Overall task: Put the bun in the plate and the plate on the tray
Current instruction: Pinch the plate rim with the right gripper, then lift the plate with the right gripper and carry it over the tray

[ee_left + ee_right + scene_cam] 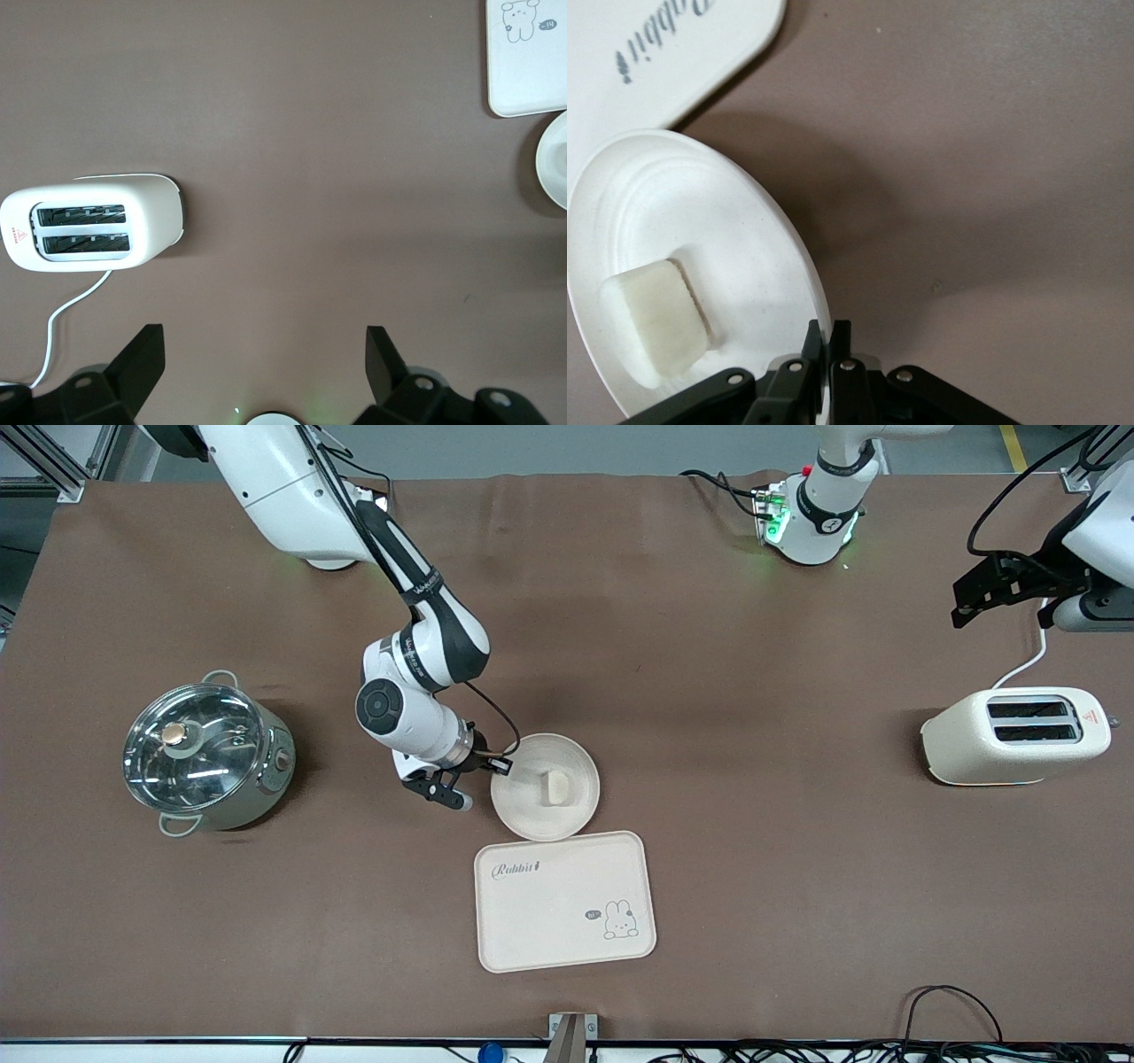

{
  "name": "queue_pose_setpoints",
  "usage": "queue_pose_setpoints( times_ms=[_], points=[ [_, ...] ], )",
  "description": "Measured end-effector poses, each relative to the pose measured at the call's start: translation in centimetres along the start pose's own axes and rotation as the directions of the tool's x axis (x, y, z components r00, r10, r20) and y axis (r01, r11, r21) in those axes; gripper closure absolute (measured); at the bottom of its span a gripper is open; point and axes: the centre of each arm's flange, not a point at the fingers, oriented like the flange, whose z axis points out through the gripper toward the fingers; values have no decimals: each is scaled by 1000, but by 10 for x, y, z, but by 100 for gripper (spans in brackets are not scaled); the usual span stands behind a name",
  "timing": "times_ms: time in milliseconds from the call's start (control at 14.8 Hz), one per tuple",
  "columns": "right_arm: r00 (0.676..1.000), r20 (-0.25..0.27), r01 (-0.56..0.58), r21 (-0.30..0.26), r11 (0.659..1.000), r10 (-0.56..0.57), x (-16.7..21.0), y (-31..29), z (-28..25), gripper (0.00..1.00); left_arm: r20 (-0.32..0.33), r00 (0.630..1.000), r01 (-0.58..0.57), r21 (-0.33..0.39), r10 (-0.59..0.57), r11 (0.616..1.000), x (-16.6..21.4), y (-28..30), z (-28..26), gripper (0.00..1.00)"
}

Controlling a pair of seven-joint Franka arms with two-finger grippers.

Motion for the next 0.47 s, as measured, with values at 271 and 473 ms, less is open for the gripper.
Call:
queue_pose_setpoints(
  times_ms=[271,473],
  points=[
    [1000,-5,12,20,1000,-12,-7,-9,-7,95,0,1000,4,0,-4,1000,2,0,2,0],
    [999,-35,-20,88,996,23,-5,-17,-17,95,-3,1000,4,-1,-4,1000,2,0,1,0]
  ],
)
